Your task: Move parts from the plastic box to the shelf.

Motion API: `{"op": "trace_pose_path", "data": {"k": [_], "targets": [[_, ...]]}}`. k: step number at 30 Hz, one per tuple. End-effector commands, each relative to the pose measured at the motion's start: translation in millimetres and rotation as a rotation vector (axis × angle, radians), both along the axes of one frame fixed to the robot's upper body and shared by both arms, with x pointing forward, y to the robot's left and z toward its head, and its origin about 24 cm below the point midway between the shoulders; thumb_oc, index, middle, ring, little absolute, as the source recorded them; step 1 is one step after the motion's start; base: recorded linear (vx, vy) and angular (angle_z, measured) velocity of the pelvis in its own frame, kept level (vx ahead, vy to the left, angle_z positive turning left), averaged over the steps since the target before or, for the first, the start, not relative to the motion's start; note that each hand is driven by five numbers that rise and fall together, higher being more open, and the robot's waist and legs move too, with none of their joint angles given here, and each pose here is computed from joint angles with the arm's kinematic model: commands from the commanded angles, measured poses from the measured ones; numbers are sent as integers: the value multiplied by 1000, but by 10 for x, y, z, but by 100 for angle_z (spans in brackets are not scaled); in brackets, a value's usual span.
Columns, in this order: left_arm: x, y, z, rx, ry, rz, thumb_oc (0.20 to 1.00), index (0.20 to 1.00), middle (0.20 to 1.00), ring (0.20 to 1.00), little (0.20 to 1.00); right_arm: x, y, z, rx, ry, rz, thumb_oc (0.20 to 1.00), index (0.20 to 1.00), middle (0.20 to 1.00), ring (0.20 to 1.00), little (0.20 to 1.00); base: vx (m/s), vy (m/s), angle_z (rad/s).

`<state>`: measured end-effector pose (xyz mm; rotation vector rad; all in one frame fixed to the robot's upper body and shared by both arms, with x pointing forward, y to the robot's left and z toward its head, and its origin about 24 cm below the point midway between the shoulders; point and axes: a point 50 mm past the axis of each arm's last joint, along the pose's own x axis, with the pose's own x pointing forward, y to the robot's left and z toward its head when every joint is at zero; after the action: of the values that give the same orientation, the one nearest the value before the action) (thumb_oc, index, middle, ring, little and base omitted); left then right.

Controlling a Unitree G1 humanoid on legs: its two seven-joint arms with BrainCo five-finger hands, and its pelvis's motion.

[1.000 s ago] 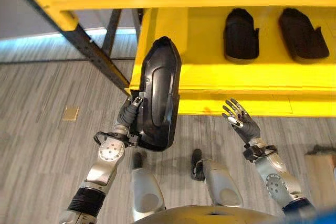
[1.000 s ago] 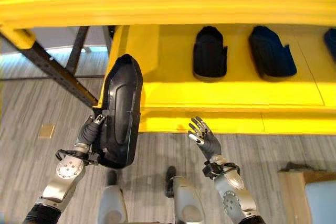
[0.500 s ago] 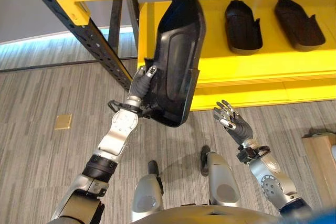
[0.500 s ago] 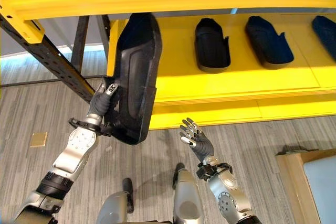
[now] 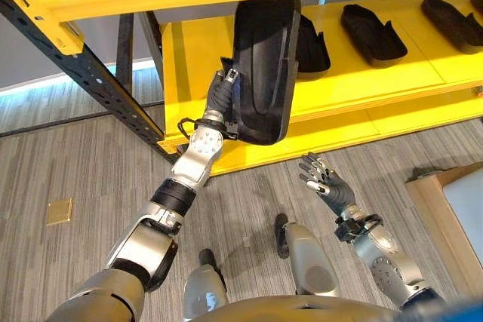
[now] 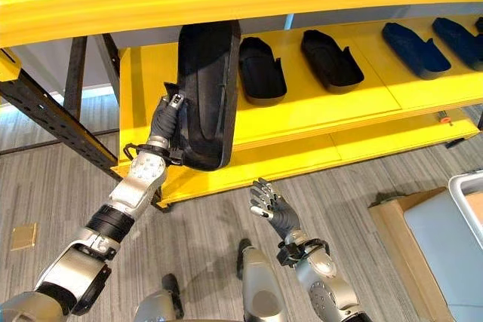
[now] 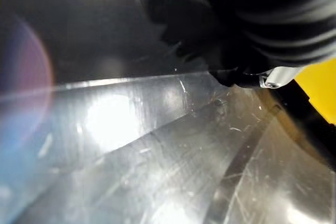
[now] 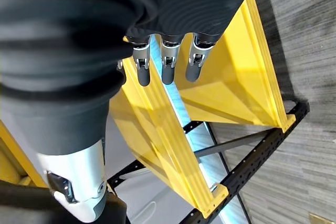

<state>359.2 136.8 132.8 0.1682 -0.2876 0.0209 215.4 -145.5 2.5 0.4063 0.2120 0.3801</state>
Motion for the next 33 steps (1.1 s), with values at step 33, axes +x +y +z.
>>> {"op": "trace_pose_path", "data": {"k": [33], "targets": [[348,1644,1523,-248,-99,545,200,200,200,200,200,-106,-67,75,86,-12,33,1000,1000,1000,1000,1000,-16,-29,-7]]}}
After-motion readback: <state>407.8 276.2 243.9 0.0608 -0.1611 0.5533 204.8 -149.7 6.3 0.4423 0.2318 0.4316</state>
